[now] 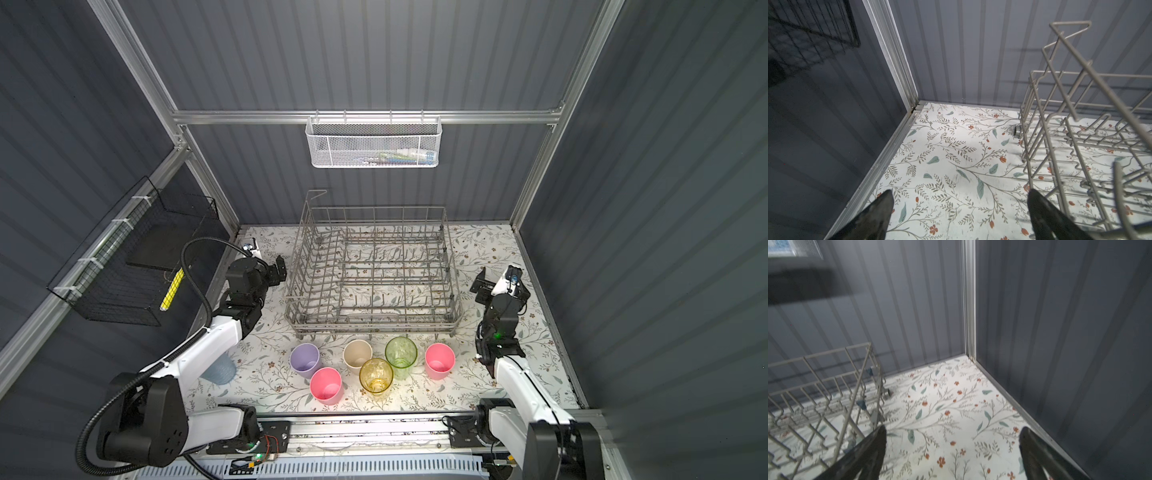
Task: Load the cups into the dish rack
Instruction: 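Reach the left gripper down to the translucent blue cup while the right arm rises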
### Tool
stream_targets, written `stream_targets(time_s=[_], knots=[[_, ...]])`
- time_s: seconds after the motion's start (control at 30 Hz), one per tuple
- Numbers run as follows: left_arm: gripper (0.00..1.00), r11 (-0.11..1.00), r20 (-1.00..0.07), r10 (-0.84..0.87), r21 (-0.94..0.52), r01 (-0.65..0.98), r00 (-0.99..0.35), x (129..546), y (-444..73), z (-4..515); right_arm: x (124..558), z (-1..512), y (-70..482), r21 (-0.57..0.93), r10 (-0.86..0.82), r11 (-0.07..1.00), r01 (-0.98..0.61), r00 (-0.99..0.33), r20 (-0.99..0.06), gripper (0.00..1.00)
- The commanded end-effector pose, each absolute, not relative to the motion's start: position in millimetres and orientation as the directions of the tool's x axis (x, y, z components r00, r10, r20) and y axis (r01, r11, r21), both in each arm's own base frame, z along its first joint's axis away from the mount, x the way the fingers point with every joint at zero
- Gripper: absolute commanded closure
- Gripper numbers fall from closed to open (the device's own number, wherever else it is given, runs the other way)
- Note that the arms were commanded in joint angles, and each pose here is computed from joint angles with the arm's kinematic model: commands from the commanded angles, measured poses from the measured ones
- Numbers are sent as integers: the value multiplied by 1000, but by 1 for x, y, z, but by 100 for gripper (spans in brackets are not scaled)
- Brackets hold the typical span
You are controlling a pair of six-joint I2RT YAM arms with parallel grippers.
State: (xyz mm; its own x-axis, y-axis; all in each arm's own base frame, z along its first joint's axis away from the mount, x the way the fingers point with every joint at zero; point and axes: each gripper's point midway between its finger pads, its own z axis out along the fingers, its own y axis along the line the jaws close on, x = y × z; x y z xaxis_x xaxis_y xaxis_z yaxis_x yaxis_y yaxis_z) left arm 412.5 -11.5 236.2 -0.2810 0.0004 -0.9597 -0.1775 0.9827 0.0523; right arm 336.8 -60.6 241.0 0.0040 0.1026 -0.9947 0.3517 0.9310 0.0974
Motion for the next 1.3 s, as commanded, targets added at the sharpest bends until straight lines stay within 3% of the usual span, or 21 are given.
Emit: stream_targets(time_s=[0.0, 0.2, 0.37, 0.6, 0.7, 0.9, 1.27], knots=[[0, 965, -956, -73, 5, -263, -284, 399, 1, 267, 326, 257, -58, 133, 159, 926, 354, -44, -986, 1], [0, 952, -915, -181, -72, -296, -361, 367, 4, 299, 307, 285, -33, 222, 240, 944, 243, -46, -970, 1], [2, 939, -837, -224, -48, -341, -500, 335, 9, 306, 302, 293, -12, 254, 271, 955, 156, -102, -957, 1], [2, 952, -613, -247, -8, -307, -750, 275, 0, 277, 301, 293, -2, 254, 270, 960, 116, -146, -952, 1], [3, 942, -522, -296, -20, -335, -800, 248, -2, 258, 302, 288, 1, 262, 275, 960, 103, -157, -948, 1], [7, 912, -427, -380, -26, -409, -821, 210, 1, 234, 305, 279, 7, 262, 272, 962, 79, -186, -944, 1], [9, 845, -364, -385, 231, -483, -848, 166, 41, 214, 307, 262, 14, 288, 291, 957, 45, -193, -937, 1]])
